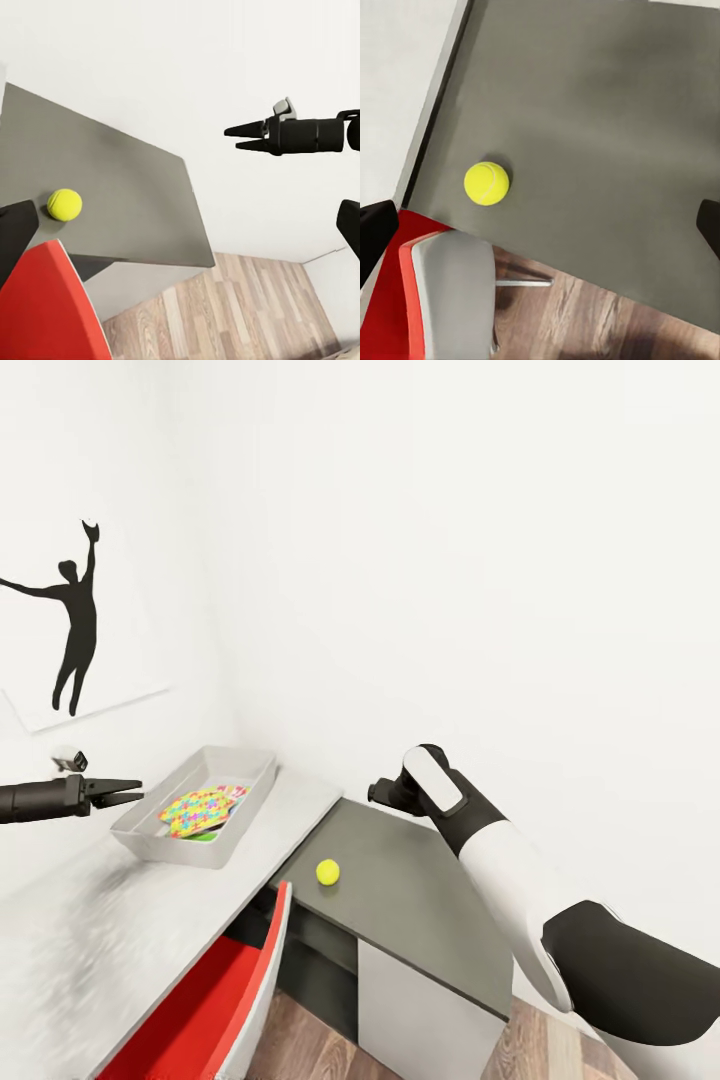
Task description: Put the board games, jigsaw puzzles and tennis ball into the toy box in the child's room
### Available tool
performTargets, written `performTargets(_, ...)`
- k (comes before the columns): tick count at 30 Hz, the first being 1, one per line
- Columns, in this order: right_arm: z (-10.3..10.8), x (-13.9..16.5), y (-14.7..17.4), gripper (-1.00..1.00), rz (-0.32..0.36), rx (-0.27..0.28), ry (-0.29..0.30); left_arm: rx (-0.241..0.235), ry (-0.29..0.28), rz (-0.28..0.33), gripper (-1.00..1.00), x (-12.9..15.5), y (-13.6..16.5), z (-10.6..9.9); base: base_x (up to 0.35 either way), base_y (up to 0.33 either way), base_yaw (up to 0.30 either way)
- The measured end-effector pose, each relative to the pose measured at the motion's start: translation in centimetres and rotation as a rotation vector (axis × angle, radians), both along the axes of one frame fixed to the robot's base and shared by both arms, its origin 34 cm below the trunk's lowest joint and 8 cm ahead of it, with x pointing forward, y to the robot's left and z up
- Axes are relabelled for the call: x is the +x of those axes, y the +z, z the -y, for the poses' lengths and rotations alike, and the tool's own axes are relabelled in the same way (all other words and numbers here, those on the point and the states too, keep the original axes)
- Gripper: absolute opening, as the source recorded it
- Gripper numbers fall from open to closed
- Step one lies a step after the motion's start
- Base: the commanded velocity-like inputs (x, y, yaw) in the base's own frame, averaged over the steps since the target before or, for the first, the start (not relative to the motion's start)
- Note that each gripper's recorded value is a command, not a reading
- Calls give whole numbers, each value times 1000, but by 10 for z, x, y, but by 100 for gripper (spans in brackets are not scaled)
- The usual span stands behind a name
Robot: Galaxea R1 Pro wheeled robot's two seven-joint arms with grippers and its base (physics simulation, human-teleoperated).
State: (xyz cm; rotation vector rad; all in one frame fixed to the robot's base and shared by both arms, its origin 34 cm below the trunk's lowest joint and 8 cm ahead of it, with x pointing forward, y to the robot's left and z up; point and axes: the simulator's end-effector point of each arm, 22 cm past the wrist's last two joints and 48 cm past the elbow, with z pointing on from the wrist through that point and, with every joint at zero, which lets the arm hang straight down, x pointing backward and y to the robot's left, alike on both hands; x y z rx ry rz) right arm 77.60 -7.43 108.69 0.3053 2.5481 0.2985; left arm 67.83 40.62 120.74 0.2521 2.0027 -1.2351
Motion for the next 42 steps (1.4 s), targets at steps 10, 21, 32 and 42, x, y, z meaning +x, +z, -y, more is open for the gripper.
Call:
performTargets(10, -1, 0, 0, 100, 1, 1, 2, 0, 0, 0, 100, 0, 0, 0, 0, -145, 135)
performTargets(21, -2, 0, 1, 100, 4, 7, 7, 1, -1, 0, 100, 0, 0, 0, 0, -24, 36)
performTargets(32, -2, 0, 1, 100, 4, 7, 7, 1, 0, -1, 100, 0, 0, 0, 0, -41, 69)
performTargets(42, -2, 0, 1, 100, 4, 6, 7, 0, 0, 0, 100, 0, 0, 0, 43, -58, 266)
